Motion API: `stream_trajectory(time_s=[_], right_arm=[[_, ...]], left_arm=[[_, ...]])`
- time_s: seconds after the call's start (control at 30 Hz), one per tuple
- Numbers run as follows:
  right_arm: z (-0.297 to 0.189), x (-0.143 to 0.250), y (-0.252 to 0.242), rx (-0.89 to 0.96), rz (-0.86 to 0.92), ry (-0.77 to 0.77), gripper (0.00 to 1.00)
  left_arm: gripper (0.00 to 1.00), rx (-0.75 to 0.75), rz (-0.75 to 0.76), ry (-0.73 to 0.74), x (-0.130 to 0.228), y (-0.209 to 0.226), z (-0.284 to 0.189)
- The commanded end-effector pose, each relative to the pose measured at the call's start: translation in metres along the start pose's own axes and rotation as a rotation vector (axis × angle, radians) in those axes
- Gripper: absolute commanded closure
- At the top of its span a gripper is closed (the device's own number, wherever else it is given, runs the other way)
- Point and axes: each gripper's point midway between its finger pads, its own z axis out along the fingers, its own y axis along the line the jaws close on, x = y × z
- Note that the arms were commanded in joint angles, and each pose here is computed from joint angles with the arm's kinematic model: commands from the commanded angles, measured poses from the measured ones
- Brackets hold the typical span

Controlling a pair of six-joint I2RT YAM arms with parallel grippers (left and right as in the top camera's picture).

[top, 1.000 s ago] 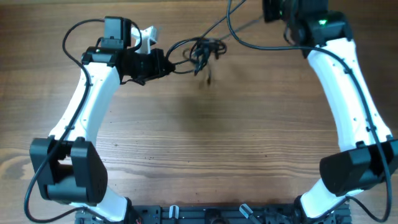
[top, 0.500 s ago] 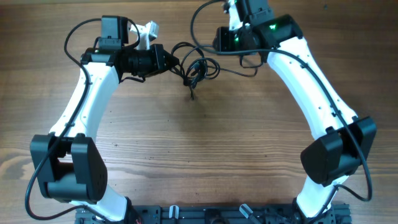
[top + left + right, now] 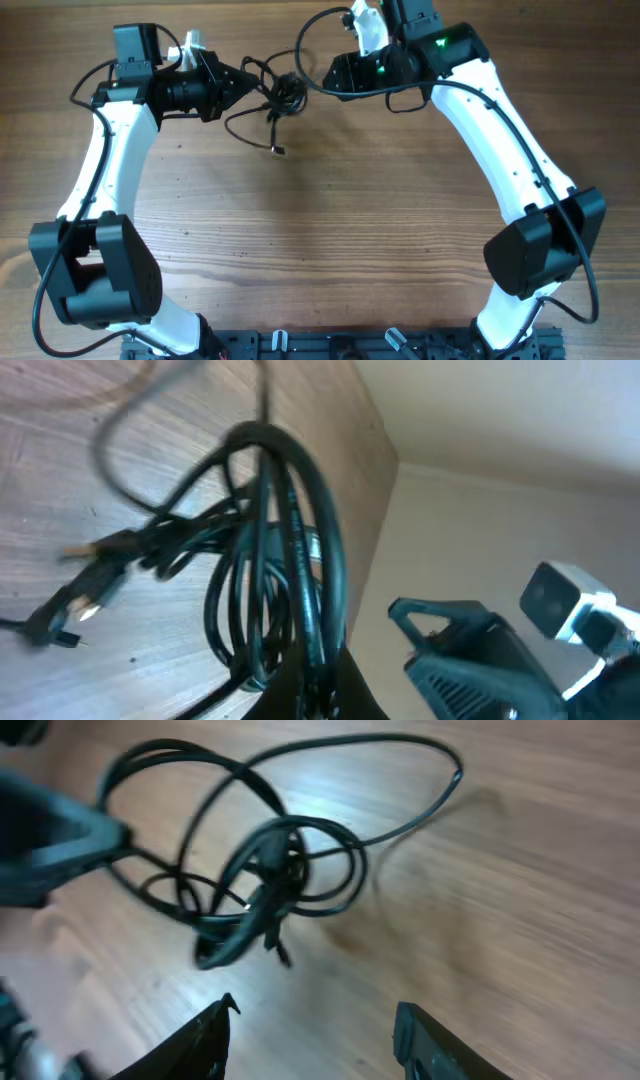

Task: Untangle cables

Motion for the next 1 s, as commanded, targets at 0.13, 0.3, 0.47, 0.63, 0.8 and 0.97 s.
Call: stream_trajectory(time_s=[0.13,0.3,0.47,0.63,0.8,0.97], right_arm=[[0.002,0.000,0.011,0.004,0.230,0.004,0.41],[0.019,0.010,0.011,0.055,0.314,0.019,0.32],[0.052,0.014,0.026,-0.031,0.379,0.059,0.25],[0.087,0.006,0.016,0.005,0.413,0.017,0.35],[0.117,0.016,0.010,-0.027,0.398,0.064,0.85],[0.092,0.024,-0.050,0.056,0.452,0.104,0.71]], left_arm=[[0.96,0.020,-0.255,0.030,0.006,-0.005,0.002],[0.96,0.019,-0.291,0.030,0.006,-0.005,0.002],[0.95,0.018,-0.289,0.032,0.006,-0.005,0.003],[0.89,0.007,-0.284,0.031,0.008,-0.005,0.006],[0.85,-0.019,-0.256,0.031,0.014,-0.005,0.016],[0.77,-0.289,0.149,-0.092,-0.002,0.041,0.015]])
